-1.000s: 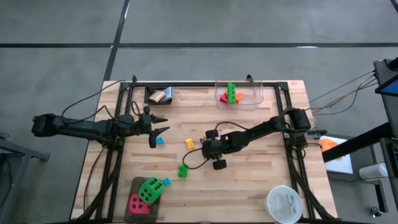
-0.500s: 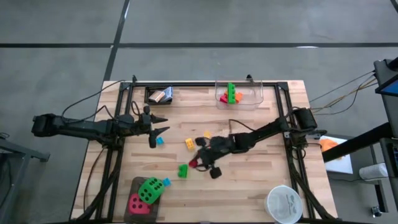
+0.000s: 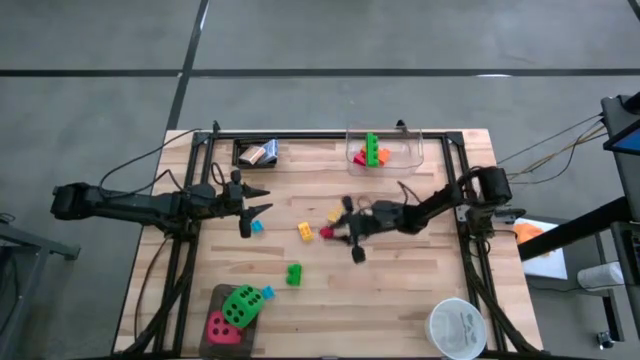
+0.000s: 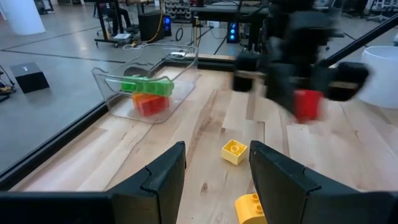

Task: Pick & Place Toys
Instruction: Put the red game piece into the transparent bin, then put the right yellow game piece into the transparent bin

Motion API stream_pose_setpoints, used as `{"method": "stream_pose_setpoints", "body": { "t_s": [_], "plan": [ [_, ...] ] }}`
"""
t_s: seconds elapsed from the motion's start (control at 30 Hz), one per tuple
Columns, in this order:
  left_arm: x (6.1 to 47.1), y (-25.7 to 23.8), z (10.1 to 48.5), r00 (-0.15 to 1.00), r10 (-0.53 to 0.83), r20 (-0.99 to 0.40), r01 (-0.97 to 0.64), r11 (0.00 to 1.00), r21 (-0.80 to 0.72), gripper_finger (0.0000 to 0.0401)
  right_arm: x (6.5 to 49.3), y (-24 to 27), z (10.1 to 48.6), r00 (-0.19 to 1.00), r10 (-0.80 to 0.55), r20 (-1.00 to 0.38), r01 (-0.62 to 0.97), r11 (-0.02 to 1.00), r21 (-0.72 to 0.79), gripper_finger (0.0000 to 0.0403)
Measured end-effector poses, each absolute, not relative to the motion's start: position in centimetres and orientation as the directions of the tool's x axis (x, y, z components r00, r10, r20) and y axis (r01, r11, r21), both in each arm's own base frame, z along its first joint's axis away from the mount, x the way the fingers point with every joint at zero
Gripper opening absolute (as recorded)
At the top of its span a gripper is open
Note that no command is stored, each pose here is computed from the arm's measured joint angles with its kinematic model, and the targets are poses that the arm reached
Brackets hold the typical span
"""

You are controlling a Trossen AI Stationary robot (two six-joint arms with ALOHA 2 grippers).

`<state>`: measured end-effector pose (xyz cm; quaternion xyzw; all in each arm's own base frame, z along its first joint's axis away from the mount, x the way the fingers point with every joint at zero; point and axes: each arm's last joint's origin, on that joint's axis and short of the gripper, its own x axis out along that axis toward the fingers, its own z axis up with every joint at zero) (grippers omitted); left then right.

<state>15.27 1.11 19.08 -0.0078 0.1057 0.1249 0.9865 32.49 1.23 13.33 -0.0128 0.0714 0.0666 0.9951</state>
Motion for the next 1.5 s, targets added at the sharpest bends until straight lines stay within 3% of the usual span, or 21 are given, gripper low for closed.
{"method": "stream_pose_setpoints", "body": {
  "t_s": [0.23, 0.43, 0.57, 0.9, 1.23, 1.4, 1.5],
  "plan": [
    [15.3, 1.1, 19.1, 0.947, 0.245, -0.208, -0.248, 0.969, 0.011, 0.0177, 29.4, -4.7, 15.9, 0.964, -0.218, -0.15, 0.214, 0.976, -0.046, 0.0087],
    [15.3, 1.1, 19.1, 0.947, 0.245, -0.208, -0.248, 0.969, 0.011, 0.0177, 26.1, -10.1, 18.1, 0.801, -0.52, -0.298, 0.521, 0.85, -0.082, 0.0087],
    [15.3, 1.1, 19.1, 0.947, 0.245, -0.208, -0.248, 0.969, 0.012, 0.0177, 23.9, -12.6, 19.1, 0.706, -0.627, -0.33, 0.648, 0.76, -0.058, 0.0087],
    [15.3, 1.1, 19.1, 0.947, 0.245, -0.208, -0.248, 0.969, 0.012, 0.0177, 22.0, -14.2, 18.3, 0.574, -0.684, -0.449, 0.756, 0.654, -0.03, 0.0092],
    [15.3, 1.1, 19.1, 0.947, 0.245, -0.208, -0.247, 0.969, 0.012, 0.0177, 22.0, -14.1, 18.1, 0.564, -0.685, -0.461, 0.765, 0.643, -0.019, 0.024],
    [15.3, 1.1, 19.1, 0.947, 0.245, -0.208, -0.248, 0.969, 0.012, 0.0177, 22.1, -14.0, 18.2, 0.583, -0.669, -0.461, 0.757, 0.653, 0.008, 0.028],
    [15.3, 1.1, 19.1, 0.947, 0.245, -0.208, -0.248, 0.969, 0.012, 0.0177, 22.7, -13.3, 18.5, 0.68, -0.587, -0.44, 0.675, 0.735, 0.061, 0.0291]
  ]
}}
